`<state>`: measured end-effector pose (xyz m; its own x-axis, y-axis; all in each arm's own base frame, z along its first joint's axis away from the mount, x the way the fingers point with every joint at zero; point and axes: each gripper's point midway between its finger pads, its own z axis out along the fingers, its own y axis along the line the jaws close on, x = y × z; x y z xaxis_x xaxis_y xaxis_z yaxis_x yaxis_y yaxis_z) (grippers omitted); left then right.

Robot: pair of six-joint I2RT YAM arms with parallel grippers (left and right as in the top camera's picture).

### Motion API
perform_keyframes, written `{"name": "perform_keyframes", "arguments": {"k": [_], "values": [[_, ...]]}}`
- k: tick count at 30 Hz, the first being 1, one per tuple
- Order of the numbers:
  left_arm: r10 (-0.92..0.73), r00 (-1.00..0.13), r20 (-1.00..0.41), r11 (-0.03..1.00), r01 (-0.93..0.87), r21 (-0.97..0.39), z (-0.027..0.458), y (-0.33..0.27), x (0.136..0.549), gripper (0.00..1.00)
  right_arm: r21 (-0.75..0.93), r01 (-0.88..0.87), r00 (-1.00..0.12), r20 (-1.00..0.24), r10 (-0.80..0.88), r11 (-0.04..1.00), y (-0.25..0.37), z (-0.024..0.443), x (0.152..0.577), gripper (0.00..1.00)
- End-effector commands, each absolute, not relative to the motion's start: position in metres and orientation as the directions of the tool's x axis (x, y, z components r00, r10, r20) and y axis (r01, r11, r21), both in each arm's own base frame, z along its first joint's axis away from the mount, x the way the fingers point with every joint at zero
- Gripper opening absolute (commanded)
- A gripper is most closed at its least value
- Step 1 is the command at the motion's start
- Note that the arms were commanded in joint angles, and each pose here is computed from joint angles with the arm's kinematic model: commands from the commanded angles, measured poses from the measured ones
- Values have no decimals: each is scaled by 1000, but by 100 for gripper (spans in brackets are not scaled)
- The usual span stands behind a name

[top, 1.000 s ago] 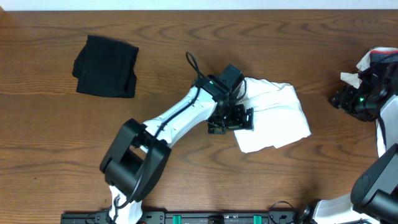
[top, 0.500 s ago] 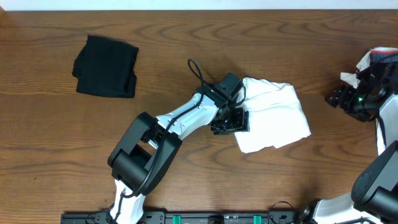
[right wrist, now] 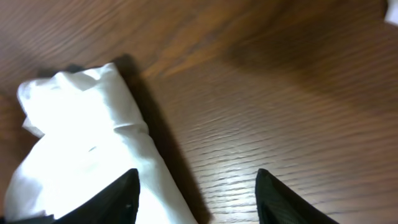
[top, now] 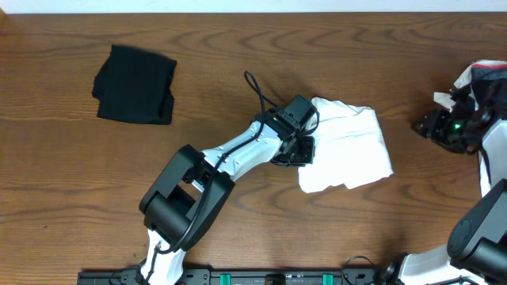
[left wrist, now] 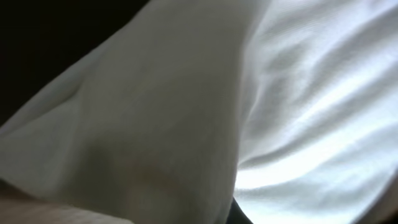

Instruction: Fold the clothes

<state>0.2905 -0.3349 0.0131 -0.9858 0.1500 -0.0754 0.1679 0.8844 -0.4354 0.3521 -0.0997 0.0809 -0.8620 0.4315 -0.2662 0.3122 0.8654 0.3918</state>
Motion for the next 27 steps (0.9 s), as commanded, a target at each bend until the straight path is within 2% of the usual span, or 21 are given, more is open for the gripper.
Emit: {"name": "perform_keyframes", "arguments": {"k": [1,4,7,11,13,17,21,27], "values": [[242,-956,-168,912,283,-296,6,-311,306,6,425,271,-885,-244,397,864,-76,78,355,49],[294,-938,-180,929,325,-174,0,-287,311,6,425,225,-904,-245,350,877,-57,78,358,43],[306,-934,-186,945,322,-59,-3,-263,319,6,423,166,-924,-249,290,891,-36,78,362,41],[281,-944,-175,959,280,31,-4,-236,327,6,422,95,-942,-255,218,902,-9,79,364,38],[266,-950,-162,964,264,37,-4,-227,329,6,421,60,-947,-263,185,905,3,79,366,34],[234,-960,-154,972,231,40,-4,-214,335,6,422,-6,-948,-291,129,907,24,80,373,15],[215,-964,-154,977,211,40,-4,-207,340,6,472,-89,-939,-333,84,877,51,83,384,2],[214,-965,-154,977,210,40,-4,-207,340,6,532,-185,-928,-370,31,826,84,69,400,1]]}}
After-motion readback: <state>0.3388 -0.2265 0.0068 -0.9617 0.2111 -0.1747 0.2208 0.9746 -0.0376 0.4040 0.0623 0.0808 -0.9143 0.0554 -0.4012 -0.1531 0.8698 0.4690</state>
